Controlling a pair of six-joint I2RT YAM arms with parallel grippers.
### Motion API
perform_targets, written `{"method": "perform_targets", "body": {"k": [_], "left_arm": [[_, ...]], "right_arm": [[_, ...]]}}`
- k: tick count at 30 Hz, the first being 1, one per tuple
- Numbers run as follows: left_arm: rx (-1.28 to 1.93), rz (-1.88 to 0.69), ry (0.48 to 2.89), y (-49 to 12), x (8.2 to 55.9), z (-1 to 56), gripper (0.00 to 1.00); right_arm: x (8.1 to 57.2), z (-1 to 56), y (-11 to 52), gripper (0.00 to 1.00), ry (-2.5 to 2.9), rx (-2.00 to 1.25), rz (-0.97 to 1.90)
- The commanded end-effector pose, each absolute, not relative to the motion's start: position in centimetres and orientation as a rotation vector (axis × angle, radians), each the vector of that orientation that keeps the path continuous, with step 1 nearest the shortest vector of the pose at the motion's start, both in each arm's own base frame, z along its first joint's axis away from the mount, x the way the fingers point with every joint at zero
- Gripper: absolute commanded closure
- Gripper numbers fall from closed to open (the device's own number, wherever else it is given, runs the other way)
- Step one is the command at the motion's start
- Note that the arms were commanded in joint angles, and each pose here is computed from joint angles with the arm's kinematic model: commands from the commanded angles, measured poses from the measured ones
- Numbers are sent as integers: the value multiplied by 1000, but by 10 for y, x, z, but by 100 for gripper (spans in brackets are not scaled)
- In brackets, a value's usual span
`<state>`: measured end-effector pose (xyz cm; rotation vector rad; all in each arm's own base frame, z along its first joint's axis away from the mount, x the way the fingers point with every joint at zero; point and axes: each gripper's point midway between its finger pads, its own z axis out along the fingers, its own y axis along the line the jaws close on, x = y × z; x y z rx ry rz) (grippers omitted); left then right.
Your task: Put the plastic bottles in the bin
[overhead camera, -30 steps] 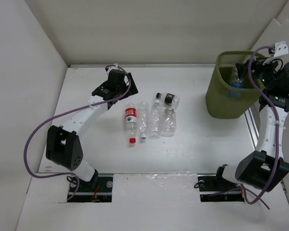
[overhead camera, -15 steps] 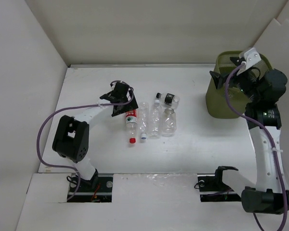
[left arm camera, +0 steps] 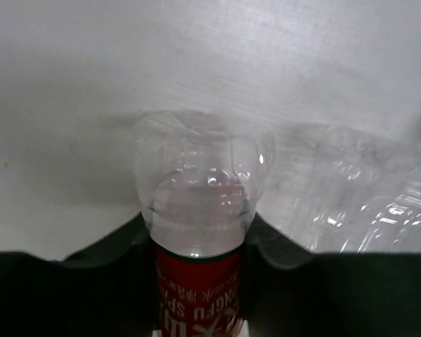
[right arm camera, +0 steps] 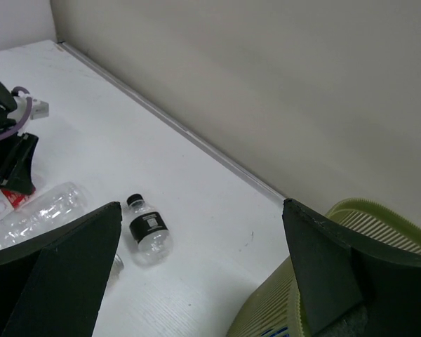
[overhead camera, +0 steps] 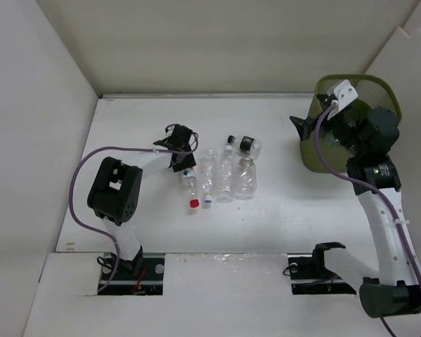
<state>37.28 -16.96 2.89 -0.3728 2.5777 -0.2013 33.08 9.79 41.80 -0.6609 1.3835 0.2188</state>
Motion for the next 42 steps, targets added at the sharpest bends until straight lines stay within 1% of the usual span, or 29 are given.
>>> {"method": "perform_targets", "body": {"k": [1,2,3,5,7,9,10,11,12,15,17,18,20,21,22,24,25,28,29,33,36,38,39,42], "left_arm": [[-425,-139,2628,-157,360,7,78],[-460,-121,2627,-151,360,7,86],[-462,-108,2625,-148,357,6,89],[-512,-80,2590,-134,357,16,98],[-552,-68,2530,-127,359,37,100],[-581,7,2475,-113,360,59,100],[-616,5,2439,-111,363,72,100],[-623,-11,2383,-109,366,99,100],[-634,6,2337,-103,370,114,100],[-641,-39,2203,-98,378,176,100],[-605,-80,2156,-101,382,207,100],[-549,-118,2104,-108,386,238,100],[-460,-175,2041,-121,388,272,100],[-381,-237,1967,-135,389,305,100],[-356,-262,1923,-140,389,322,100],[-327,-313,1845,-146,389,351,100],[-302,-374,1771,-154,387,377,100],[-167,-509,1635,-170,377,425,100],[-75,-584,1559,-186,371,443,100],[83,-710,1351,-211,338,488,100],[213,-764,1231,-232,312,511,100],[296,-805,1179,-246,296,518,100],[330,-814,1153,-254,289,519,100],[406,-870,1119,-266,277,521,100]], "right_arm": [[319,432,103,0,1324,-674,205],[317,432,109,0,1315,-692,212],[316,432,112,0,1312,-699,219],[318,427,118,0,1323,-713,229],[320,424,123,0,1330,-718,237],[316,424,131,0,1317,-742,251],[318,421,135,0,1323,-750,261],[318,418,140,0,1320,-773,274],[312,422,150,0,1295,-804,307],[309,424,165,0,1267,-849,345],[299,432,178,0,1231,-876,377],[296,432,183,0,1225,-887,390],[286,442,202,0,1176,-922,434],[280,442,216,0,1151,-948,468],[283,445,218,0,1143,-946,467],[271,446,241,0,1101,-988,549],[272,443,249,0,1109,-986,582],[258,452,271,0,1048,-1011,694],[256,454,279,0,1011,-1020,728],[253,457,304,0,981,-1003,827],[264,456,320,0,975,-964,883],[263,453,330,0,963,-955,951],[266,461,336,0,928,-916,994],[263,460,348,0,898,-896,1097]]}}
